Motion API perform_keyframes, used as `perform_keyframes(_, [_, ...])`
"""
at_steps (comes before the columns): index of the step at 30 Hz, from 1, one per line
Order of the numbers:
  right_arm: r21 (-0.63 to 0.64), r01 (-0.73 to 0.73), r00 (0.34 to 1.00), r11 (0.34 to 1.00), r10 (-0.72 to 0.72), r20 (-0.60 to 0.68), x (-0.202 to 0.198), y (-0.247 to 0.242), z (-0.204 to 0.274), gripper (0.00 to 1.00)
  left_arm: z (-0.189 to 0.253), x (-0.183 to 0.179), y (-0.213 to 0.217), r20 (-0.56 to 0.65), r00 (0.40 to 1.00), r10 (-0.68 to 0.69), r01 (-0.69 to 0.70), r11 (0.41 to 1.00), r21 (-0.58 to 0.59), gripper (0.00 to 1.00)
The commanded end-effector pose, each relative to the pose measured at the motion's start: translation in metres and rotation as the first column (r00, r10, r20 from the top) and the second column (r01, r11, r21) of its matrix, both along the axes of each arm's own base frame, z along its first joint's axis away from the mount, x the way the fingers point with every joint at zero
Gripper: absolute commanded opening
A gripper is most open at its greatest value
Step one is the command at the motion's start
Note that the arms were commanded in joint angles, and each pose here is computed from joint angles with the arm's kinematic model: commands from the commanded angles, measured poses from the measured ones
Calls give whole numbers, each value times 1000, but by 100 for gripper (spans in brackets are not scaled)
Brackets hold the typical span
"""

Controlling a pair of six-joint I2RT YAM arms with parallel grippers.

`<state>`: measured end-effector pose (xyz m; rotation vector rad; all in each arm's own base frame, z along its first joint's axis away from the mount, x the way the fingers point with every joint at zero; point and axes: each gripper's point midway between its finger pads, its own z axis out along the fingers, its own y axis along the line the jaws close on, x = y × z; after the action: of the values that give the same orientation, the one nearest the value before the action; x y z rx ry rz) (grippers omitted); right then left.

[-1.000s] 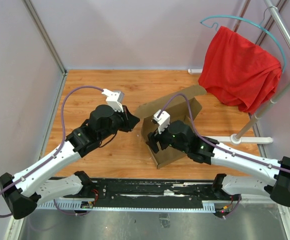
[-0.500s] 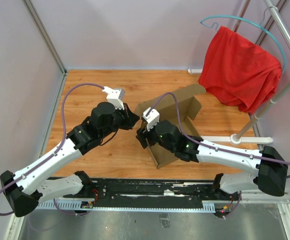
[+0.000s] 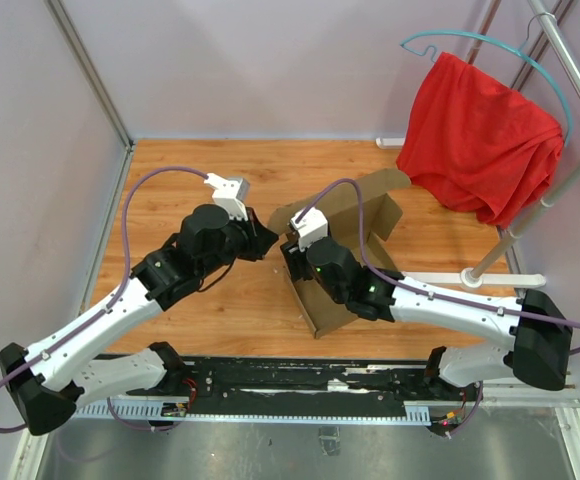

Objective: Fold the paper box

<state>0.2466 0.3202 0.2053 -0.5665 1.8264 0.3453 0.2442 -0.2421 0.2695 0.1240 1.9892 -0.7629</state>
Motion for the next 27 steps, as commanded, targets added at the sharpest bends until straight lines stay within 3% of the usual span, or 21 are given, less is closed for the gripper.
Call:
perform_keyframes(1, [1, 74, 997, 997, -74, 19, 6, -18, 8, 60, 2, -12, -2, 14, 998, -57, 57, 998, -5, 1])
perform_keyframes(12, [69, -44, 994, 997, 51, -101, -33, -29, -17, 61, -46, -40, -8, -90, 982, -163, 161, 986, -33, 0])
perform_keyframes(18, [145, -131, 985, 981, 145, -93, -61, -46, 10, 67, -44, -40, -2, -83, 986, -142, 139, 990, -31, 0])
perform_keyframes(22, [142, 18, 999, 990, -14, -29, -57, -104, 33, 69, -32, -37, 3, -60, 992, -111, 109, 993, -35, 0])
perform_keyframes(27, [36, 225, 974, 974, -226, 21, -54, -175, 28, 68, -21, -35, 6, -43, 995, -89, 87, 995, -51, 0])
